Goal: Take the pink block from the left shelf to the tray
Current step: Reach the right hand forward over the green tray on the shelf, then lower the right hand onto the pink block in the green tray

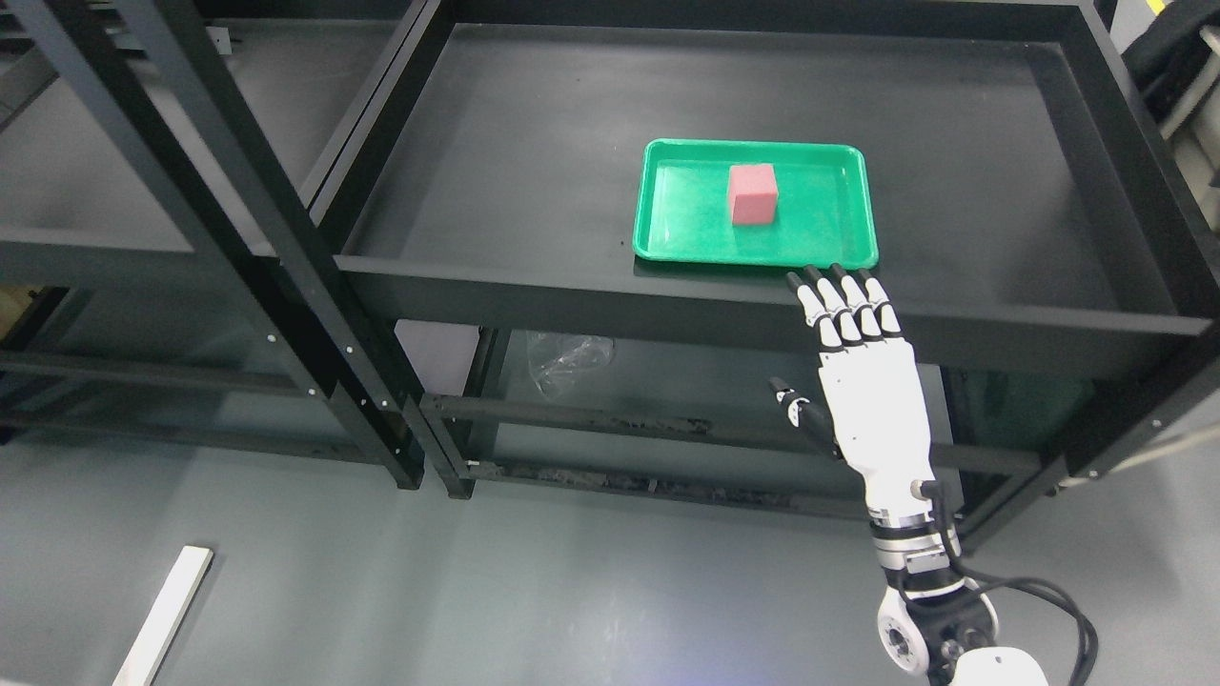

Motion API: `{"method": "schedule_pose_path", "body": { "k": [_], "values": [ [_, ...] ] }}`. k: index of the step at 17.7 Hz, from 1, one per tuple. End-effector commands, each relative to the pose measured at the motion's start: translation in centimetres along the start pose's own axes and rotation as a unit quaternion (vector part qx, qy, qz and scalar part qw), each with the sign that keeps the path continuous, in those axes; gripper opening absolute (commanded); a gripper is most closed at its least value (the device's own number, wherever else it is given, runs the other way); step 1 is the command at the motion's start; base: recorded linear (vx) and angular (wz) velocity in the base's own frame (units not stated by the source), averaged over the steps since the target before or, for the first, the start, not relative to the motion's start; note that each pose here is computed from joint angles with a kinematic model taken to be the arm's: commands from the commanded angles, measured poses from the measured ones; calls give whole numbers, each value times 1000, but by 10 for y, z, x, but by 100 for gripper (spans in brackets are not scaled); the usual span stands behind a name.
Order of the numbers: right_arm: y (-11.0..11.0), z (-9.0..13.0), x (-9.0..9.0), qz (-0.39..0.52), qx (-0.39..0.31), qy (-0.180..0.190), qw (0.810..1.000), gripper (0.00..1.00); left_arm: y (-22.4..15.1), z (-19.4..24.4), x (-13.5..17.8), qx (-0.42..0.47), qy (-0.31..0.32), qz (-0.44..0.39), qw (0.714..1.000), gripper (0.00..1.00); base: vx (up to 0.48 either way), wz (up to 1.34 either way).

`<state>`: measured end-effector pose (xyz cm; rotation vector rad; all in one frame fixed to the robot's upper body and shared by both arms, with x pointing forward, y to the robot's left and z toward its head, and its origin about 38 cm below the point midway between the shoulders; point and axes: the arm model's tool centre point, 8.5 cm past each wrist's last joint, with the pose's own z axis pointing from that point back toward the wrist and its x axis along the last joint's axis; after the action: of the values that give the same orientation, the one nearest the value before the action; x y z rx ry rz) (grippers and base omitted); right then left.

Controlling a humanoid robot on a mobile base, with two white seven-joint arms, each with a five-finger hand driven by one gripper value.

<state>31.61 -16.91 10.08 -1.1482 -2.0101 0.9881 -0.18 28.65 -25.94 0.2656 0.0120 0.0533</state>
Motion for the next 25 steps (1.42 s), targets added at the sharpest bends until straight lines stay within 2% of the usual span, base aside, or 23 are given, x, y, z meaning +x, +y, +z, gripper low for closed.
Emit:
{"method": "schedule_pose_path", "body": {
  "k": [1,4,11,14,19,25],
  "values": [
    [3,-2,-2,8,23,-10,1000,99,9,-1,25,7,-23,4,1000,100,308,0],
    [8,-3,-4,-13,57,3,998,99,9,-1,25,7,-23,4,1000,100,298,0],
    [21,-2,-4,-14,138,1,990,99,9,-1,25,7,-23,4,1000,100,267,-42],
    [31,0,-6,-13,201,2,980,99,9,-1,25,7,-23,4,1000,100,218,-62],
    [36,-4,-9,-9,226,2,974,99,9,-1,25,7,-23,4,1000,100,191,-45],
    [50,-7,-15,-20,294,11,955,98,9,-1,26,7,-24,5,1000,100,129,-18]
  ]
}}
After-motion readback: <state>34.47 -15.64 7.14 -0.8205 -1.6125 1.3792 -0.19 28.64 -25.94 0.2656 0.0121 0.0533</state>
